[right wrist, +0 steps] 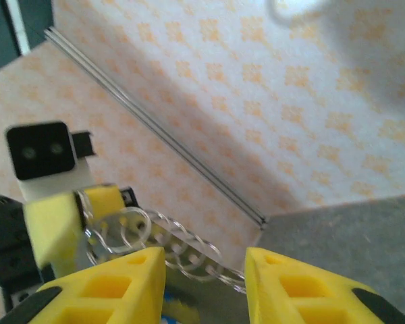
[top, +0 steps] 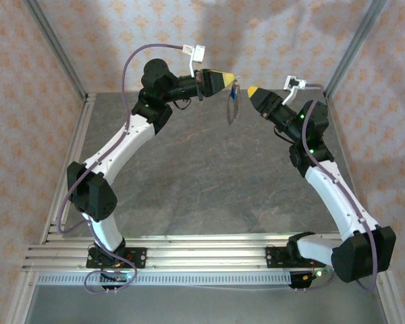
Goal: Put the keys on the keyring
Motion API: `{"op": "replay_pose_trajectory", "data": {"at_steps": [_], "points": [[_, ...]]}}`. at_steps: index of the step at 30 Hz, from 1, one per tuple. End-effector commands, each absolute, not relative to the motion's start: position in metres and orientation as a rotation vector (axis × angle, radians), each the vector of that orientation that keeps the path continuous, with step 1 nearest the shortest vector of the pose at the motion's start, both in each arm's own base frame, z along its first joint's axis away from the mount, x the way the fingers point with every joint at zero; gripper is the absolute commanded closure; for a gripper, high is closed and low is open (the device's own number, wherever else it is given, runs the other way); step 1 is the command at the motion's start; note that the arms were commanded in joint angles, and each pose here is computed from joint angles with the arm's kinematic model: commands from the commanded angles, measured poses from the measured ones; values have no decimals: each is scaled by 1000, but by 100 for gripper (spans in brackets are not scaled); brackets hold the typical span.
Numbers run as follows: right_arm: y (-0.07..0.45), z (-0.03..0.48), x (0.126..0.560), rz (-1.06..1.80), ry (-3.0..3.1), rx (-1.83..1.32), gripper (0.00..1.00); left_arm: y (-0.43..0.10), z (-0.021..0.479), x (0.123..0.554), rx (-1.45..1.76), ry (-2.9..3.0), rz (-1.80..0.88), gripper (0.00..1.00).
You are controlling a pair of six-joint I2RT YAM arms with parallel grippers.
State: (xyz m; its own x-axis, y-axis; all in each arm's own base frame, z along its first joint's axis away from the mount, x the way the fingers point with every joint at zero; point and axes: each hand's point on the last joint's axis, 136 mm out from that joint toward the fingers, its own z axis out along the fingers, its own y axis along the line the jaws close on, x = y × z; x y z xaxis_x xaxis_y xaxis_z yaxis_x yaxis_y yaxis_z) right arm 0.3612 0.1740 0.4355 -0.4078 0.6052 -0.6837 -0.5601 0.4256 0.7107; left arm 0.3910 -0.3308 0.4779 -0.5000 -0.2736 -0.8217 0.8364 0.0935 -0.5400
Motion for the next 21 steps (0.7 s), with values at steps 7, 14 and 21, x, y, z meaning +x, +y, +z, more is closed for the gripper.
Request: {"op": "replay_pose_trajectory", "data": {"at_steps": [7, 14, 21], "points": [[185, 486, 357, 1465, 1343, -25, 65, -328, 498, 389, 599, 1386, -1548, 100], [194, 484, 349, 1521, 1331, -71, 65, -329, 497, 392, 590, 1389, -1547, 100], [210, 476, 343, 1552, 1357, -113, 66, -329, 499, 393, 583, 1384, -1551, 100]]}}
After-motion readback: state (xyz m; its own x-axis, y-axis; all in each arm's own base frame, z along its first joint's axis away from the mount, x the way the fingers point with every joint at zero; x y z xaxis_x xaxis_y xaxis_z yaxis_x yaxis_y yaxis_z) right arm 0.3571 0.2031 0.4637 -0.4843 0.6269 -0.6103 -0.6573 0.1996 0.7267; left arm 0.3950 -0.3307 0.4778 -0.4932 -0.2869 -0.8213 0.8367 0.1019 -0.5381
